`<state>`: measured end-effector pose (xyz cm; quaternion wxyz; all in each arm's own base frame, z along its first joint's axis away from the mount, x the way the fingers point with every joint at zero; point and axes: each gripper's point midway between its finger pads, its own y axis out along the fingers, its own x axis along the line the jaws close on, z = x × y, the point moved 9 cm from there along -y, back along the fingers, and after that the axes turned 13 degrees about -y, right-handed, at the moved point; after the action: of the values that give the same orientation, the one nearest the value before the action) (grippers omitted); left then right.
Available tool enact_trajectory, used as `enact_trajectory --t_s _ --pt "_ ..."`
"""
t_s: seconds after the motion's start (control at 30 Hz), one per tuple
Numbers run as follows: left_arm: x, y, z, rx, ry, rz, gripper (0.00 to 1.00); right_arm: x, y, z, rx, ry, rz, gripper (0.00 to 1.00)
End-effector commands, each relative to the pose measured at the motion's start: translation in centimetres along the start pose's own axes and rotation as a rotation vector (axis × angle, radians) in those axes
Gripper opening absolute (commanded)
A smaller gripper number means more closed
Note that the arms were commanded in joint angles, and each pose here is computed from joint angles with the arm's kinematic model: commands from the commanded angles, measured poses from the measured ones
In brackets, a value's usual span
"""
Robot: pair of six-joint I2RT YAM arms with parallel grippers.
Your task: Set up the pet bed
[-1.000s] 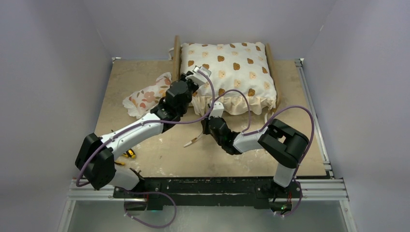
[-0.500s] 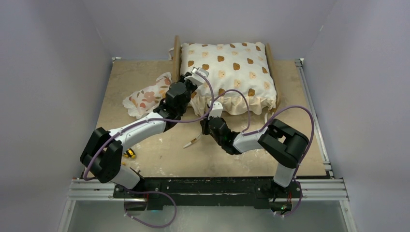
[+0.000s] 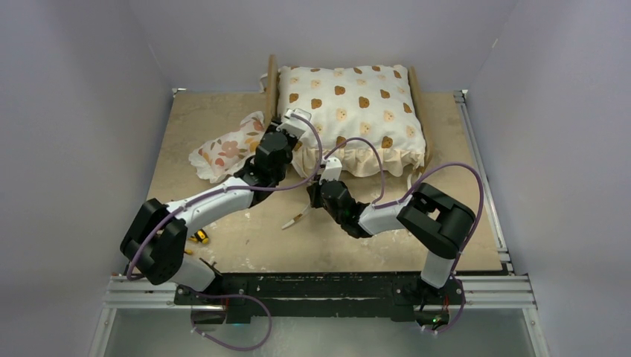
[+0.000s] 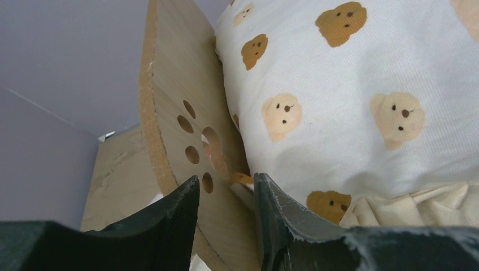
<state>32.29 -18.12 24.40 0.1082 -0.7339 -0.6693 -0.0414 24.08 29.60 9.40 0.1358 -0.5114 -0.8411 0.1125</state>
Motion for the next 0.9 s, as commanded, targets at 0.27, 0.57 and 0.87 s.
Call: enact_trajectory --t_s 0.27,0.57,0.87 --pt "1.9 -2.8 -3.0 0.157 -0.293 -0.151 0.52 0.8 -0.2 -3.5 -0.090 0.013 -0.046 0.04" --pt "0.4 -4.3 -1.6 0.265 -0.543 -0.052 0.53 1.2 -0.3 -3.9 -0.094 0.017 -0.080 0.04" --pt "-1.7 -2.4 1.8 0.303 -0.604 -0.087 0.29 1.2 -0.1 -3.6 -0.087 0.017 -0.084 0.04"
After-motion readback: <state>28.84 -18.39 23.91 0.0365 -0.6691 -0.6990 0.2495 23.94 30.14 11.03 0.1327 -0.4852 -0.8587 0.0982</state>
